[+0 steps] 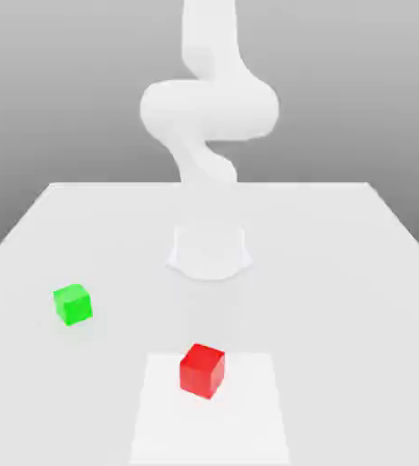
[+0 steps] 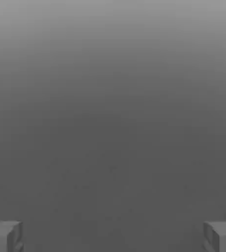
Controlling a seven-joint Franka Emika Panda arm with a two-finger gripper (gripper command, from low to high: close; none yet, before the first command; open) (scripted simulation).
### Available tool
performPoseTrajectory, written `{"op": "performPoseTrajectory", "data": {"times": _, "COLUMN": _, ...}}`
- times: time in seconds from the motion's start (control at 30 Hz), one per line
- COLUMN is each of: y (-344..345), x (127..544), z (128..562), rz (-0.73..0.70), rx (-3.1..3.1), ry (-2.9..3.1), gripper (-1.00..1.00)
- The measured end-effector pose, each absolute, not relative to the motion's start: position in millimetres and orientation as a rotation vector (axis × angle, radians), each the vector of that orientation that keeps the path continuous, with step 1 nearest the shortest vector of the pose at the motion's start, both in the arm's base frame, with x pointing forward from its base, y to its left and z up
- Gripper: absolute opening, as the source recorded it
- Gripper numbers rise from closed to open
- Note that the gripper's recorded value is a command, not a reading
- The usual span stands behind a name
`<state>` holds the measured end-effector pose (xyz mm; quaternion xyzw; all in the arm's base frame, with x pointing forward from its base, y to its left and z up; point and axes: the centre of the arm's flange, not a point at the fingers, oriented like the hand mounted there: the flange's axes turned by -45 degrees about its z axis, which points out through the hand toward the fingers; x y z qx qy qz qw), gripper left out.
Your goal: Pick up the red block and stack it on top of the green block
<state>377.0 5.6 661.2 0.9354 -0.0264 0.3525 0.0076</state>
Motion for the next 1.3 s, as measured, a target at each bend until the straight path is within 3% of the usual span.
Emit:
{"op": "performPoseTrajectory", "data": {"times": 0.13, "y": 7, "x": 418, "z": 562, "rz": 0.871, "rx": 2.967, "ry": -0.202, "gripper": 0.00}}
{"op": "performPoseTrajectory", "data": {"times": 0.3, "y": -2, "x": 436, "z": 437, "rz": 0.591, "rx": 3.010, "ry": -0.358, "gripper": 0.00}}
{"op": "performPoseTrajectory", "data": {"times": 0.43, "y": -10, "x": 423, "z": 336, "rz": 0.353, "rx": 3.038, "ry": -0.497, "gripper": 0.00}}
{"op": "performPoseTrajectory", "data": {"times": 0.6, "y": -11, "x": 375, "z": 221, "rz": 0.043, "rx": 3.061, "ry": -0.687, "gripper": 0.00}}
{"op": "performPoseTrajectory", "data": {"times": 0.9, "y": -10, "x": 368, "z": 155, "rz": 0.005, "rx": 3.061, "ry": -0.717, "gripper": 0.00}}
{"op": "performPoseTrajectory", "data": {"times": 0.93, "y": -10, "x": 367, "z": 147, "rz": 0.002, "rx": 3.061, "ry": -0.715, "gripper": -1.00}}
{"op": "performPoseTrajectory", "data": {"times": 1.17, "y": -10, "x": 367, "z": 146, "rz": 0.004, "rx": 3.060, "ry": -0.715, "gripper": -1.00}}
{"op": "performPoseTrajectory", "data": {"times": 1.3, "y": -10, "x": 370, "z": 170, "rz": 0.010, "rx": 3.061, "ry": -0.719, "gripper": -1.00}}
